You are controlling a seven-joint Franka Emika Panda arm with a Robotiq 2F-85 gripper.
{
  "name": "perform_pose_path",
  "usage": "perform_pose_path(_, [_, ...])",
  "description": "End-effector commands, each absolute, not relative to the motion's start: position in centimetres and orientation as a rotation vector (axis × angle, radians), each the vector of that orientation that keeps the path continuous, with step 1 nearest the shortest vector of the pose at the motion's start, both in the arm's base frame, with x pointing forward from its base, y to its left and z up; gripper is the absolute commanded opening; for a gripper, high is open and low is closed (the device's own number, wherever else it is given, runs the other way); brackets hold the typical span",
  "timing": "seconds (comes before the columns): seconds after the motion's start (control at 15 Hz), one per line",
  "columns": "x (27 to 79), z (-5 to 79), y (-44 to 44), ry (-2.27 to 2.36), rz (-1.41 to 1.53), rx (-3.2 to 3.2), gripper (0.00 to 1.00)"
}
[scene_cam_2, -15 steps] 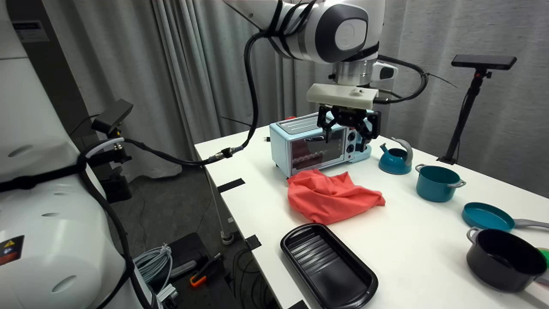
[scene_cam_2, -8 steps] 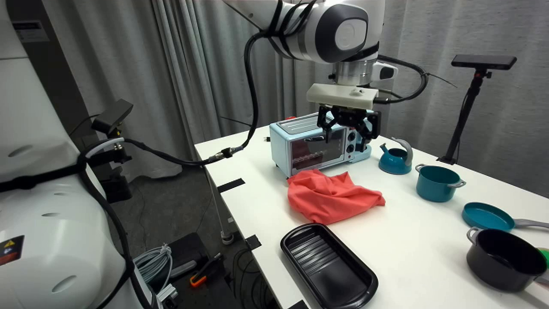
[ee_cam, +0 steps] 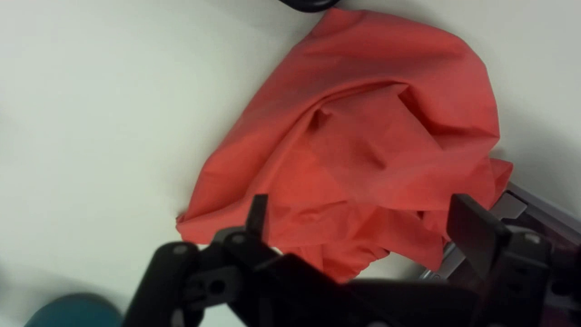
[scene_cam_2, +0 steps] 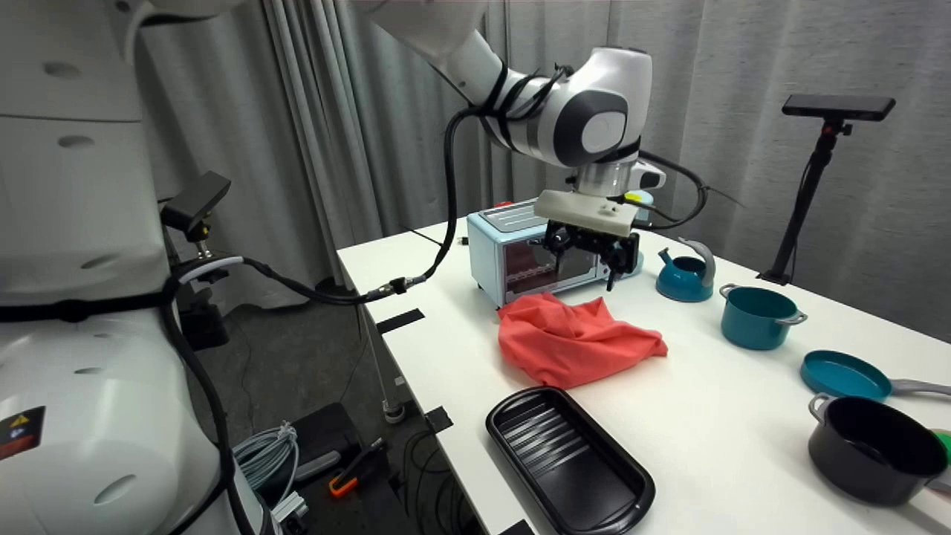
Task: Unfold the shirt
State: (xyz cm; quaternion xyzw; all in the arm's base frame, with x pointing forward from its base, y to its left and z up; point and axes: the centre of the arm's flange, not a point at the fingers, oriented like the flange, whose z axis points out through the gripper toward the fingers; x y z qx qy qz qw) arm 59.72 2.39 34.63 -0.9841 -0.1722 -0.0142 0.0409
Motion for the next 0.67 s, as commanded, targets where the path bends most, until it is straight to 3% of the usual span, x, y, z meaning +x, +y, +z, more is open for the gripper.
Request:
perform_pose_path(0.0, [64.1,30.5,5.5,-0.626,-0.008,-2.960,1.00])
perform_pose_path(0.6, [65.5,25.7,10.3,-0.731,0.287,-2.859,0.99])
